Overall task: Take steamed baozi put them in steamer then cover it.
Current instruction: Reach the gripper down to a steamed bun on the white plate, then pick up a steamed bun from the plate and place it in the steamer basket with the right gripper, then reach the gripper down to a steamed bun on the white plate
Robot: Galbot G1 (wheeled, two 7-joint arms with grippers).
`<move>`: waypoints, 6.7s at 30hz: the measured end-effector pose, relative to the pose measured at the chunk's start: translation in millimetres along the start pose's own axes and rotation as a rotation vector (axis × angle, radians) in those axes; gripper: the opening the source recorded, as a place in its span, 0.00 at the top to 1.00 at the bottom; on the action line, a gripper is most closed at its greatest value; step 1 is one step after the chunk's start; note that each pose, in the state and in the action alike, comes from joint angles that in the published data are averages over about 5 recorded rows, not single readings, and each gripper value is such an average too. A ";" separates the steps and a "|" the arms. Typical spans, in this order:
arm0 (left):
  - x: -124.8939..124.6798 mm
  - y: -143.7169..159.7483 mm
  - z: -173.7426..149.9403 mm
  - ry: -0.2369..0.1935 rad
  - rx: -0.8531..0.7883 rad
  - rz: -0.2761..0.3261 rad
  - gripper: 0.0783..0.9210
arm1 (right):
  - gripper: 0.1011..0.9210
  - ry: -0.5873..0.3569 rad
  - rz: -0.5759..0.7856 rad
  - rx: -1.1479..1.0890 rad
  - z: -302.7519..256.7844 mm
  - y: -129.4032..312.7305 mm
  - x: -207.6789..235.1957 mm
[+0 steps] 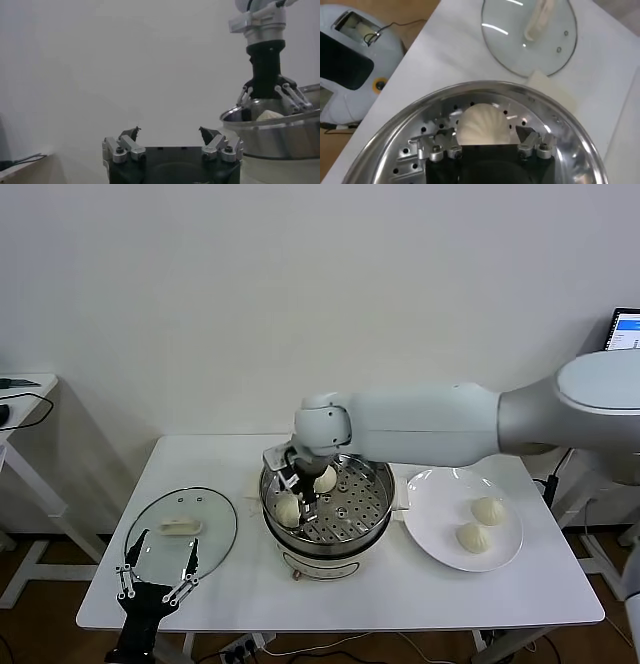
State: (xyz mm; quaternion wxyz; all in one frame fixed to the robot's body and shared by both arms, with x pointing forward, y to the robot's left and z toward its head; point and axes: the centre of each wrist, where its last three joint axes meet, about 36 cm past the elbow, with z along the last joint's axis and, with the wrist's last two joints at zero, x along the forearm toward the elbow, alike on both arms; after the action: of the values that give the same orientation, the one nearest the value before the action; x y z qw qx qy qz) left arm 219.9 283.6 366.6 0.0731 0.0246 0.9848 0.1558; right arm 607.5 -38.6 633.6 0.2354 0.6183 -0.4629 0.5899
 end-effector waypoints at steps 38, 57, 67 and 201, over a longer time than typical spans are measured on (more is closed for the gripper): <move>5.0 2.6 3.5 0.022 -0.008 -0.014 0.12 | 0.12 0.151 -0.121 -0.399 363.6 211.2 -11.7; 6.4 4.6 4.6 0.029 -0.012 -0.026 0.12 | 0.17 0.160 -0.119 -0.396 363.5 213.4 -47.2; 6.9 3.8 5.0 0.030 -0.010 -0.026 0.12 | 0.35 0.157 -0.097 -0.369 357.0 200.5 -37.0; 11.7 -0.8 2.5 0.030 -0.025 -0.026 0.12 | 0.12 0.217 -0.070 -0.550 424.8 157.4 -16.6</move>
State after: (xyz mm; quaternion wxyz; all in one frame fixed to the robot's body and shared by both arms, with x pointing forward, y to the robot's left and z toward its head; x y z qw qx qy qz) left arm 208.7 284.4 362.5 0.0607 0.0084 0.9840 0.1674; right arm 693.1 -461.9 495.6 0.4623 0.4801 -0.5559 0.4967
